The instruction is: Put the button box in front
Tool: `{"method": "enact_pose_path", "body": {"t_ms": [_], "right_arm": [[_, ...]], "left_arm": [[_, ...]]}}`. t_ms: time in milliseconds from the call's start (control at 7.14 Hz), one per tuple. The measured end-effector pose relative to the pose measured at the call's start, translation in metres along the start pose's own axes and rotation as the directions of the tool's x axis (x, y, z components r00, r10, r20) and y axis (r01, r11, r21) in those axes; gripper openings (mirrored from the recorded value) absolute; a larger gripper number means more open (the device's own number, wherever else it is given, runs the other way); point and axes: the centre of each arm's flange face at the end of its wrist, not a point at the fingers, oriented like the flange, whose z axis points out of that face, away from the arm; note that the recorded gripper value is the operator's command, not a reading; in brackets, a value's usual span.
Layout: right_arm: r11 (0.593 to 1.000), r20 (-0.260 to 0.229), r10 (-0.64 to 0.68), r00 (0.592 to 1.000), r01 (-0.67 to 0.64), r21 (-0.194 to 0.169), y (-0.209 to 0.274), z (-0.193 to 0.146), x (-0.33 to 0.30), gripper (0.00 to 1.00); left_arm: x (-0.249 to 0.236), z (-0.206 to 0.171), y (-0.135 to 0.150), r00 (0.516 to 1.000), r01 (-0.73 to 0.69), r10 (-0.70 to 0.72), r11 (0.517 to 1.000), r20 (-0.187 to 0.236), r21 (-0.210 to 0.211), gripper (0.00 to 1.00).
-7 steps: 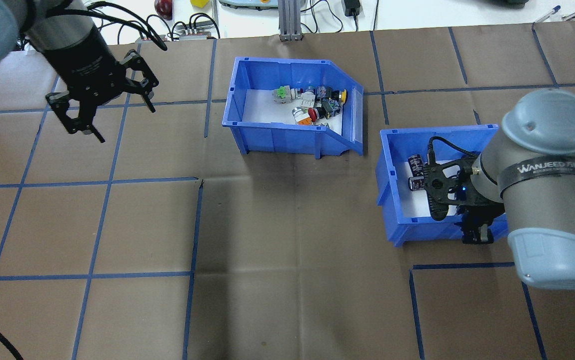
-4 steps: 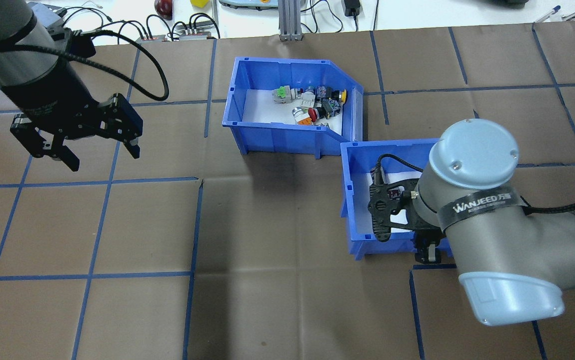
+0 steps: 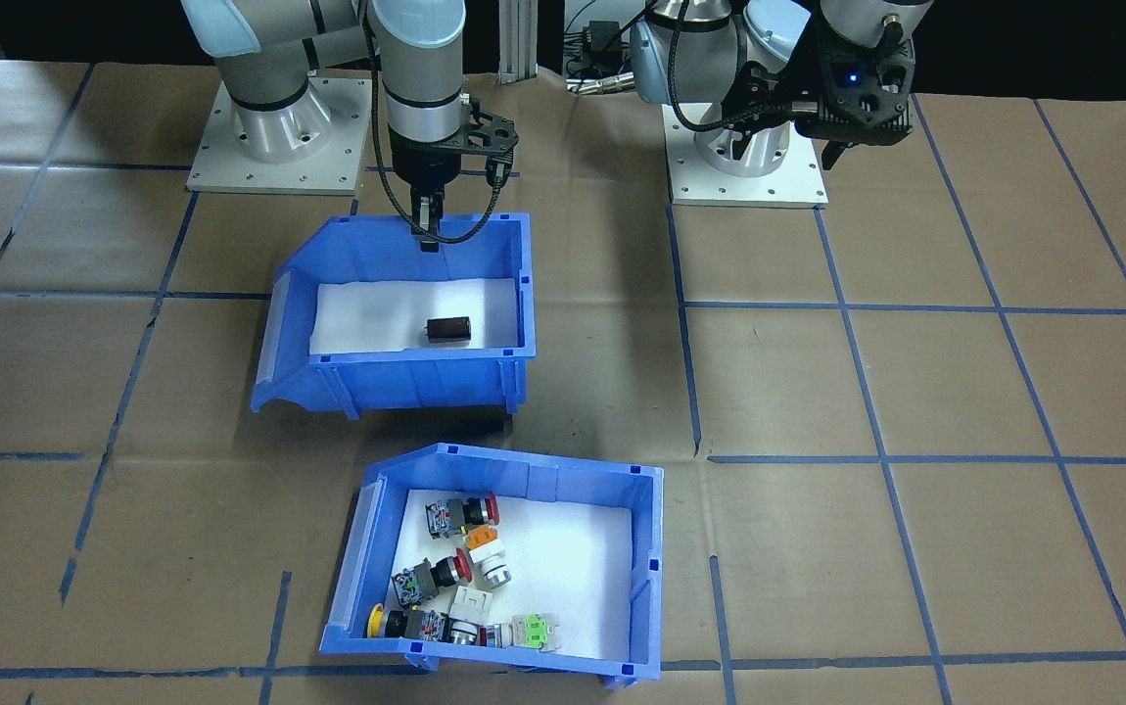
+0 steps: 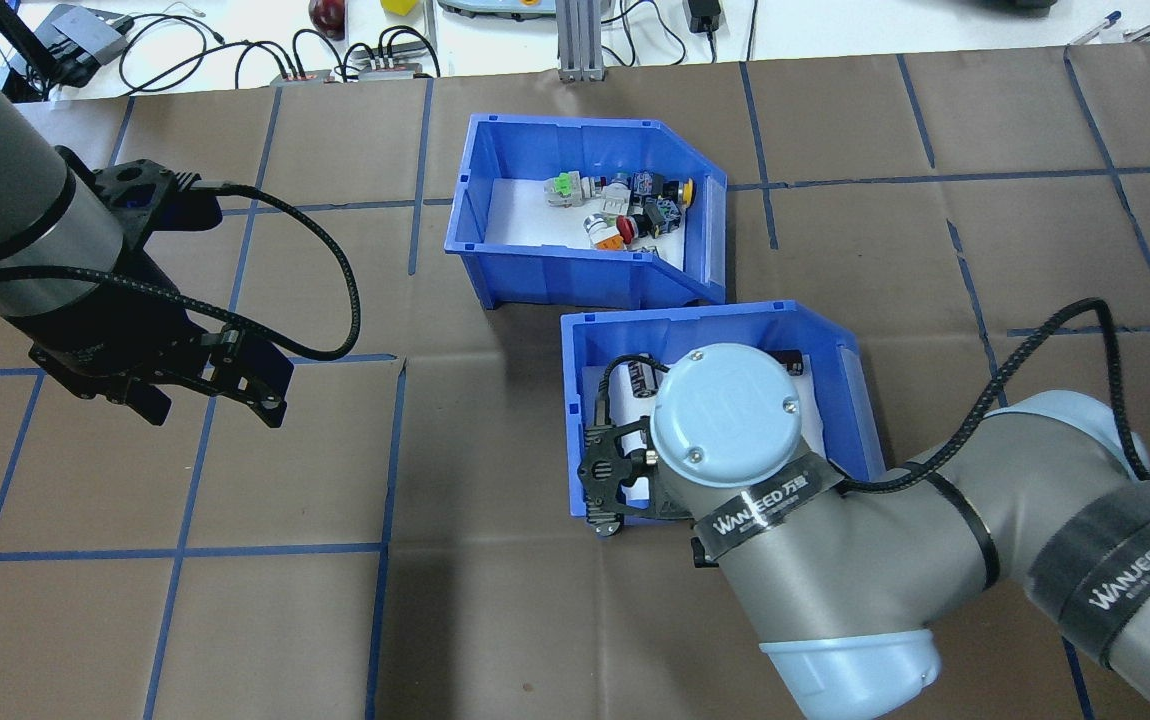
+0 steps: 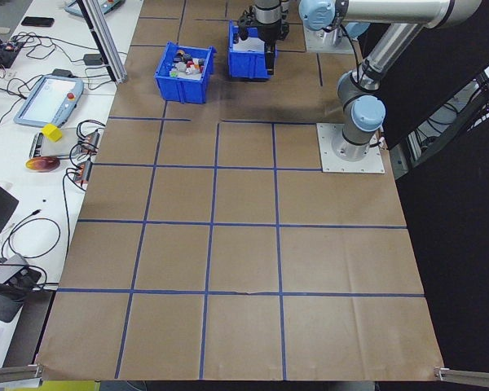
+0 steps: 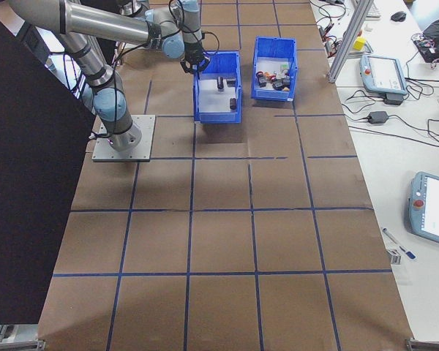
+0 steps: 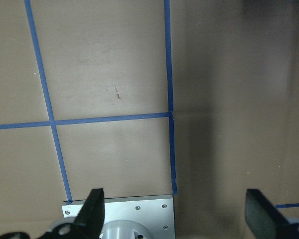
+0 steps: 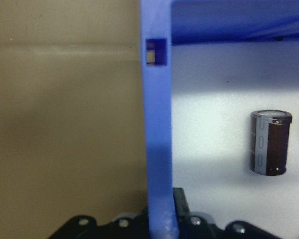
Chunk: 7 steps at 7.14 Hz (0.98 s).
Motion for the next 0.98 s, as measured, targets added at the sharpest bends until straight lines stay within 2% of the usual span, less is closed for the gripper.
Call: {"method": "enact_pose_path", "body": {"t_ms": [280, 560, 700, 840, 980], "right_arm": [[1.0, 0.004, 0.006, 1.0, -0.006, 0.004, -0.014, 0.003, -0.01, 0.07], [1.0, 0.006, -0.023, 1.0, 0.023, 0.012, -0.027, 0.001, -0.022, 0.08], [0.999, 0.006, -0.029, 1.0, 0.029, 0.013, -0.029, 0.001, -0.025, 0.22], [1.0, 0.007, -0.02, 1.0, 0.02, 0.014, -0.031, 0.001, -0.027, 0.67], [1.0, 0.011, 0.005, 1.0, -0.005, 0.019, -0.032, 0.001, -0.028, 0.99]], "left_arm": [[0.019, -0.007, -0.002, 0.998, -0.054, 0.053, 0.996, 0.019, 0.067, 1.0], [0.032, -0.009, 0.0, 0.996, -0.084, 0.082, 0.993, 0.028, 0.083, 1.0], [0.033, -0.008, 0.001, 0.996, -0.088, 0.085, 0.993, 0.033, 0.084, 1.0], [0.033, -0.007, 0.001, 0.995, -0.09, 0.087, 0.992, 0.041, 0.085, 1.0], [0.032, -0.006, -0.003, 0.995, -0.092, 0.087, 0.99, 0.051, 0.108, 1.0]]}}
